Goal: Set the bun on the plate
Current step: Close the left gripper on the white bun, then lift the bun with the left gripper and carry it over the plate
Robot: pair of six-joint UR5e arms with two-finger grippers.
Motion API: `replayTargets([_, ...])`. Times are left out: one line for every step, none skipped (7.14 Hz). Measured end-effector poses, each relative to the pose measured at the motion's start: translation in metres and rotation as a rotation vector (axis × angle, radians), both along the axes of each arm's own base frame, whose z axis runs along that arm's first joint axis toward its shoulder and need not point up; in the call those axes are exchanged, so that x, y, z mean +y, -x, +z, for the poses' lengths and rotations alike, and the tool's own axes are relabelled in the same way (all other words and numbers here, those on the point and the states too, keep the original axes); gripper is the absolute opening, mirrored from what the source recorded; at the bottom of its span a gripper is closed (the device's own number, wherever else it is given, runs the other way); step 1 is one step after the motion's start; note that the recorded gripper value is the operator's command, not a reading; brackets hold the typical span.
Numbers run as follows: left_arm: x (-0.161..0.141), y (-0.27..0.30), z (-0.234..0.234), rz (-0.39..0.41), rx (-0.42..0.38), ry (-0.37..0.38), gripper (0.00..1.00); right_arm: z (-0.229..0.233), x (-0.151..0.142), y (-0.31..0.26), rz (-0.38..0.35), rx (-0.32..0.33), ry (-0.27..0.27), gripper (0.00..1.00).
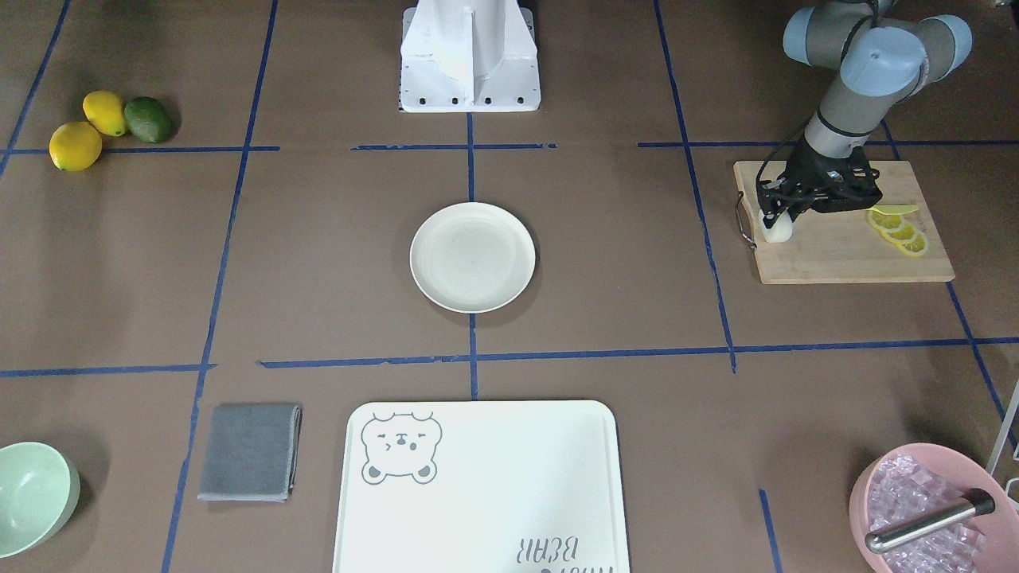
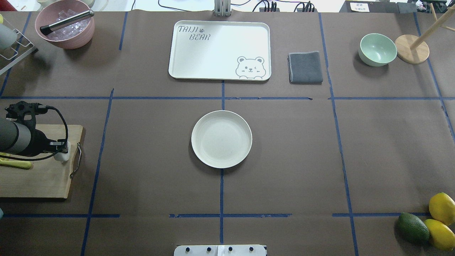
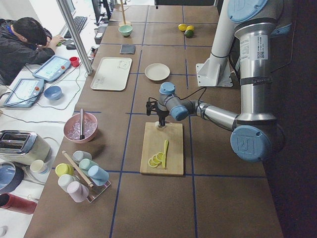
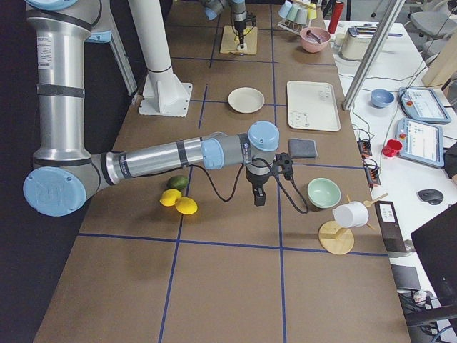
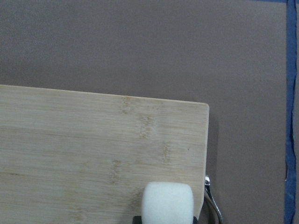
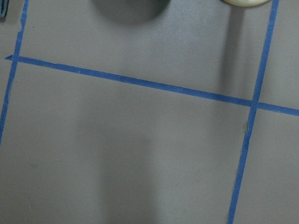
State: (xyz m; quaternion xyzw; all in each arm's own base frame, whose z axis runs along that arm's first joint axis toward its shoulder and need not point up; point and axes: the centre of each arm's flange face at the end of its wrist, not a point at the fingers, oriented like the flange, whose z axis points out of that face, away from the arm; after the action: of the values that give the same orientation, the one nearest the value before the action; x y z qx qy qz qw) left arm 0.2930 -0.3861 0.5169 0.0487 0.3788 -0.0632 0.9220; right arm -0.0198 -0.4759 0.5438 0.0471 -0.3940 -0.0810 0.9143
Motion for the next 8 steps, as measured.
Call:
replayTargets([0.000, 0.002, -0.006, 0.003, 0.008, -0.002, 0.33, 0.000, 0.000, -0.003, 0.005, -0.002, -0.001, 1.00])
replayTargets([-0.001, 0.006, -0.014, 0.007, 0.027, 0.002, 0.32, 0.000, 0.000, -0.008, 0.013, -0.006, -0.002, 1.00])
replayTargets([-0.004, 0.013, -0.023, 0.003, 0.042, 0.010, 0.32, 0.002, 0.002, -0.016, 0.025, -0.008, -0.001, 1.00])
replayTargets([-0.009, 0.015, -0.040, -0.001, 0.047, 0.020, 0.32, 0.006, 0.005, -0.023, 0.033, -0.008, 0.000, 1.00])
replayTargets([-0.019, 0.009, -0.069, -0.005, 0.043, 0.032, 0.32, 0.013, 0.010, -0.031, 0.039, -0.003, 0.006, 1.00])
replayTargets([-0.031, -0.004, -0.106, -0.009, 0.037, 0.042, 0.32, 0.023, 0.018, -0.037, 0.039, 0.004, 0.014, 1.00])
replayTargets([-0.044, -0.019, -0.145, -0.016, 0.038, 0.052, 0.32, 0.035, 0.026, -0.044, 0.032, 0.010, 0.016, 1.00])
replayTargets([-0.051, -0.041, -0.190, -0.023, 0.046, 0.071, 0.32, 0.048, 0.033, -0.052, 0.028, 0.014, 0.020, 1.00])
